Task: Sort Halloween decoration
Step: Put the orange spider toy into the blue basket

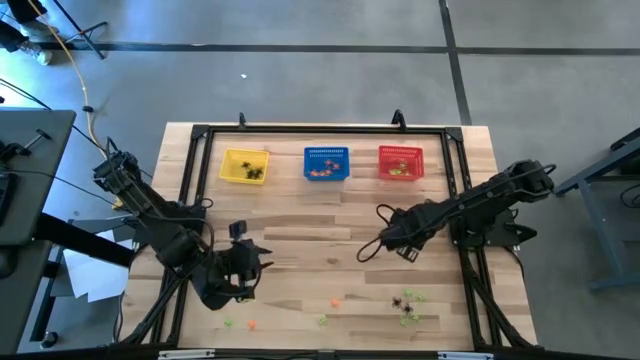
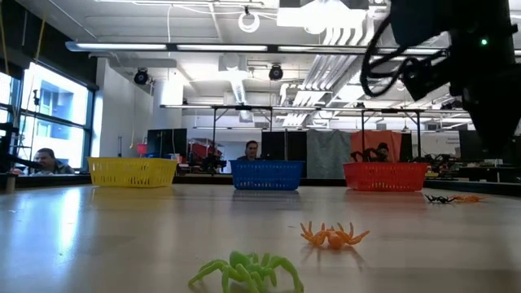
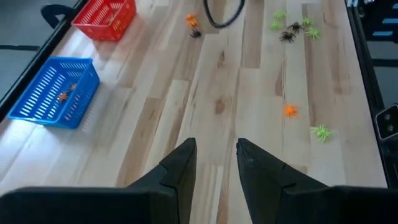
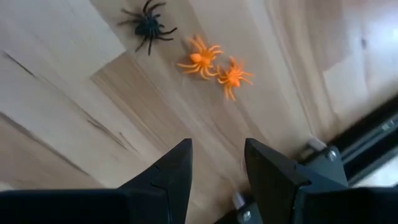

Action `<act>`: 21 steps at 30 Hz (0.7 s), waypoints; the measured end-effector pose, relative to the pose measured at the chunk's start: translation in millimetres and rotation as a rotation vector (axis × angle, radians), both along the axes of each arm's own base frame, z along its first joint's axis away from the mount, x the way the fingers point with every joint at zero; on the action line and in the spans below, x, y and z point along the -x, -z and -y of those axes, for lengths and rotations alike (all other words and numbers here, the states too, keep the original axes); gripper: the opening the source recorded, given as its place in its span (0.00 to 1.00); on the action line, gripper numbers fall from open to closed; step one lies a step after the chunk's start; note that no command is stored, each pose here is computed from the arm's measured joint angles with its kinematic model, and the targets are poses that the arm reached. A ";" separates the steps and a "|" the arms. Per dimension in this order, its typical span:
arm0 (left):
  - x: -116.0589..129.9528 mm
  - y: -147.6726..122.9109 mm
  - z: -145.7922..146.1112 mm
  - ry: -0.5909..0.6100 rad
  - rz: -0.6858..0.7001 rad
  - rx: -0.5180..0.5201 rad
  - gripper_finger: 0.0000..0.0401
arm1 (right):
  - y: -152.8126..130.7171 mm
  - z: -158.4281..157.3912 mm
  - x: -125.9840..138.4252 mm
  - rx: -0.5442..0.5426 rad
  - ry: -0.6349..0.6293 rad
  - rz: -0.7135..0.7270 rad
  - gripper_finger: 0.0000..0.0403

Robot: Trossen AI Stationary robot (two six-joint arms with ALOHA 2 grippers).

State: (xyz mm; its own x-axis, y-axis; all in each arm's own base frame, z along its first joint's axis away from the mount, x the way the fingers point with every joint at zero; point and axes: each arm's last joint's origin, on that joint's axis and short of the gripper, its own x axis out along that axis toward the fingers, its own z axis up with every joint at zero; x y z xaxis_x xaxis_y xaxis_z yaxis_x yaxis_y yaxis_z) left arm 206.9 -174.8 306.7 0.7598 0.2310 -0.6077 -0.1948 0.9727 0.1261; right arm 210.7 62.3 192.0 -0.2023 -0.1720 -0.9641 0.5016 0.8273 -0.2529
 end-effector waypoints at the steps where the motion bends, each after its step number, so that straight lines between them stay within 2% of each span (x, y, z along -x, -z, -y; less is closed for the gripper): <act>1: 0.0 0.0 0.0 -0.001 0.001 -0.001 0.25 | 5.5 0.4 1.6 -0.006 -0.015 -0.001 0.35; 4: 0.0 0.0 0.0 -0.001 0.001 -0.001 0.25 | 19.8 2.7 8.2 -0.015 -0.029 -0.018 0.35; 8: -0.1 -0.3 -0.3 -0.007 0.008 -0.008 0.25 | 31.0 6.1 15.1 0.028 -0.041 -0.026 0.35; 12: -0.4 -0.9 -1.1 -0.028 0.031 -0.032 0.25 | 35.2 7.3 14.8 0.051 -0.107 -0.005 0.35; 16: -0.6 -1.2 -1.7 -0.040 0.044 -0.047 0.25 | 43.6 9.3 12.0 0.027 -0.179 0.041 0.35; 21: -0.6 -1.3 -1.7 -0.041 0.045 -0.048 0.25 | 49.7 17.4 10.7 0.041 -0.186 0.064 0.35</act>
State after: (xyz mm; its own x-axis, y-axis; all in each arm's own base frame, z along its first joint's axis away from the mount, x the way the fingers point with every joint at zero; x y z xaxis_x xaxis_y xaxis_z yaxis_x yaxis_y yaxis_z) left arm 207.5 -173.1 308.0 0.7758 0.2901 -0.5604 -0.2407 0.9569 0.1623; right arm 200.0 44.9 142.4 -0.1020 -0.2403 -0.9653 0.3575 0.8967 -0.2610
